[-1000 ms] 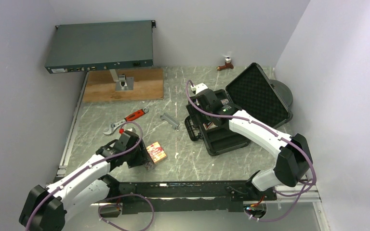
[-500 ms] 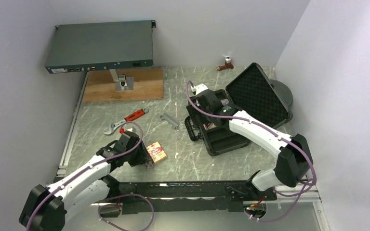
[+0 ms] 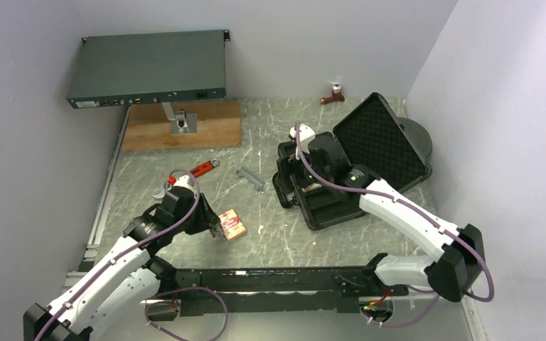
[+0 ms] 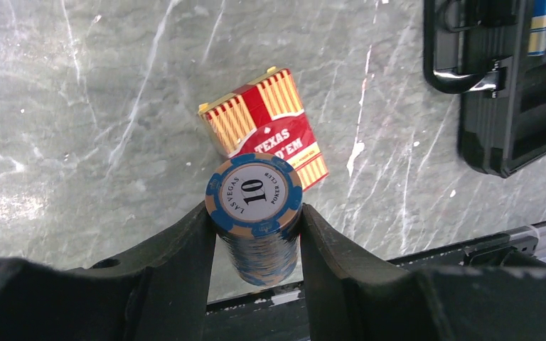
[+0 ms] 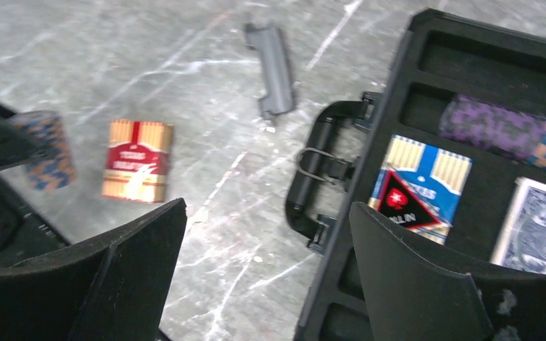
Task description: Pack up texas hold em set
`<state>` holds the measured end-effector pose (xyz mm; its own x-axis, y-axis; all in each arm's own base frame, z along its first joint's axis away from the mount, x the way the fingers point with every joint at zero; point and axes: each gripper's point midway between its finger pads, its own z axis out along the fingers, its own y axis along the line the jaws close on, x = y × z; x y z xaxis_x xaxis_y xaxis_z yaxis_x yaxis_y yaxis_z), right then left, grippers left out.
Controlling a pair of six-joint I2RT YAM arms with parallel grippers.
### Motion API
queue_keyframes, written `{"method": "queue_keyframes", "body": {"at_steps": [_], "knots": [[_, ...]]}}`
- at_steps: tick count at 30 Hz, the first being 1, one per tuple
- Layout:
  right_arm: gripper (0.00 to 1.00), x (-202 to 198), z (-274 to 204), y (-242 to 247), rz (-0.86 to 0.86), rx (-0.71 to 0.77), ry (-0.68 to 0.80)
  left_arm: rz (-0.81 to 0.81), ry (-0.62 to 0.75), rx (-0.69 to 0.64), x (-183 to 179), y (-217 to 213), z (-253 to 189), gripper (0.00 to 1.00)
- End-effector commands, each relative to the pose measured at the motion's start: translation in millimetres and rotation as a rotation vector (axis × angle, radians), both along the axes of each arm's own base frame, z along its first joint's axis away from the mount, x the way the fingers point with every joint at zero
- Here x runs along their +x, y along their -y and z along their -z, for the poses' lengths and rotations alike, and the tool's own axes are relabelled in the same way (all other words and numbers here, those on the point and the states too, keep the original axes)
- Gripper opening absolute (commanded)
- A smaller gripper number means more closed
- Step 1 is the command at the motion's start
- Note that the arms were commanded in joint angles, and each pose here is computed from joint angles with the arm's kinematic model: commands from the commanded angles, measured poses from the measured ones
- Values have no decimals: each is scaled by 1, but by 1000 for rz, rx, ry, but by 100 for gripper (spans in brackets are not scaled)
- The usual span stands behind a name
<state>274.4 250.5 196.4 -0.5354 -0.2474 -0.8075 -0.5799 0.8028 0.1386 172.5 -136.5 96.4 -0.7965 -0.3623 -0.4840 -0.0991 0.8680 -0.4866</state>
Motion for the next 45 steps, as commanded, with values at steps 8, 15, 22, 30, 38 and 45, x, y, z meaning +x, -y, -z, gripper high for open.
{"method": "queue_keyframes", "body": {"at_steps": [8, 15, 22, 30, 38, 45], "knots": [[91, -66, -55, -56, -445, 355, 93, 26, 202, -172, 33, 30, -86, 0], [91, -71, -58, -76, -484, 446, 101, 44, 248, -235, 42, 43, -118, 0], [85, -70, -60, -108, -516, 522, 47, 73, 306, -303, 46, 54, -142, 0], [83, -77, -44, -139, -566, 549, -67, 127, 361, -356, 47, 64, -162, 0], [82, -86, -40, -156, -622, 574, -112, 178, 409, -419, 45, 74, -175, 0], [76, -83, -37, -163, -623, 582, -134, 218, 435, -459, 41, 80, -182, 0]]}}
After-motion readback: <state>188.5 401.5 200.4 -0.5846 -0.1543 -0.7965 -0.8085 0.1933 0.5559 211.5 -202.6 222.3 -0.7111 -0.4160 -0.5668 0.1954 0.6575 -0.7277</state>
